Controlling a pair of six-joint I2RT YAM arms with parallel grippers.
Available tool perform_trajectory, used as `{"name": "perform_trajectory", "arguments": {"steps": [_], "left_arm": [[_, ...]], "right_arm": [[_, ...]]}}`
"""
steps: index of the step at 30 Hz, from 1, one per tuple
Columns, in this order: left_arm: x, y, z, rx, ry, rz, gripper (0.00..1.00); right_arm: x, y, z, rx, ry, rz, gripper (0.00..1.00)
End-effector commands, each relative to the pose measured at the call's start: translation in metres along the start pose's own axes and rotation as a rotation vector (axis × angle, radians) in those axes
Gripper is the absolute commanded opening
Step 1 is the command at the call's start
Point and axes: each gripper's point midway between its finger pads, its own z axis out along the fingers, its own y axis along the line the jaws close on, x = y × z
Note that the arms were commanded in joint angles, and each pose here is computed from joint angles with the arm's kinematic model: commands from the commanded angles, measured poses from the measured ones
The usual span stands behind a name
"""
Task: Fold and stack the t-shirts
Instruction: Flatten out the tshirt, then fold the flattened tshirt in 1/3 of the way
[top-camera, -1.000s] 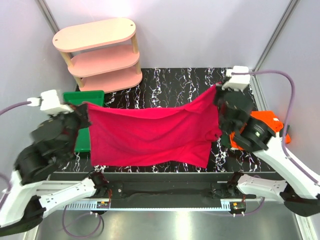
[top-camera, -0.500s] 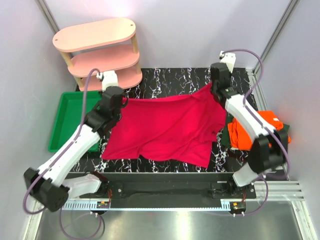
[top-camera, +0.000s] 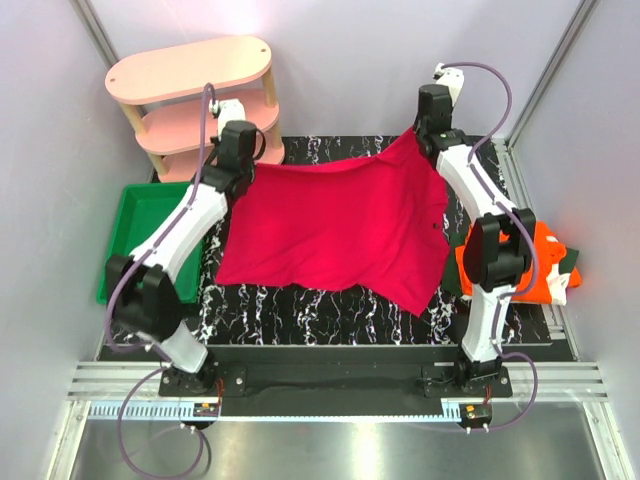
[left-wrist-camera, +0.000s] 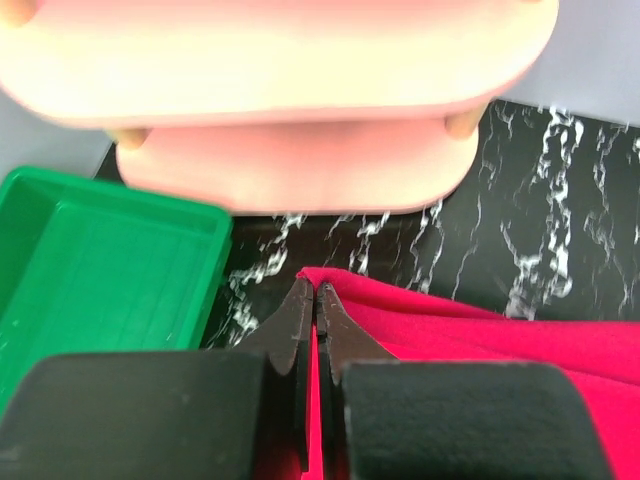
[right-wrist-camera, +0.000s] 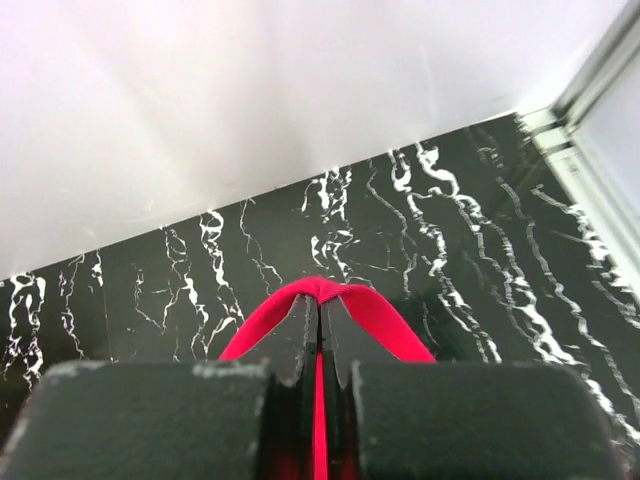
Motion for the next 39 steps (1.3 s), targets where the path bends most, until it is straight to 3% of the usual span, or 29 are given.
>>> {"name": "perform_trajectory", "arguments": {"steps": [1, 10, 18, 25, 31, 39], "left_arm": [[-0.023, -0.006, 0.019, 0.023, -0.024, -0.035, 0.00], [0.000, -0.001, 0.081, -0.012, 0.064, -0.057, 0.00], [-0.016, -0.012, 0.121, 0.013, 0.060, -0.084, 0.00], [0.011, -0.017, 0.155, 0.021, 0.123, -0.102, 0.00], [0.026, -0.018, 0.163, 0.018, 0.156, -0.107, 0.00], [0.041, -0.005, 0.142, 0.003, 0.186, -0.107, 0.00]], "right_arm": [[0.005, 0.009, 0.021, -0.049, 0.027, 0.056, 0.00], [0.026, 0.021, 0.064, -0.080, 0.064, 0.078, 0.00], [0.006, 0.039, 0.078, -0.123, 0.011, 0.110, 0.00], [0.026, 0.041, 0.092, -0.137, 0.045, 0.114, 0.00], [0.043, 0.041, 0.094, -0.142, 0.086, 0.106, 0.00], [0.051, 0.022, 0.074, -0.086, 0.123, 0.088, 0.00]]}}
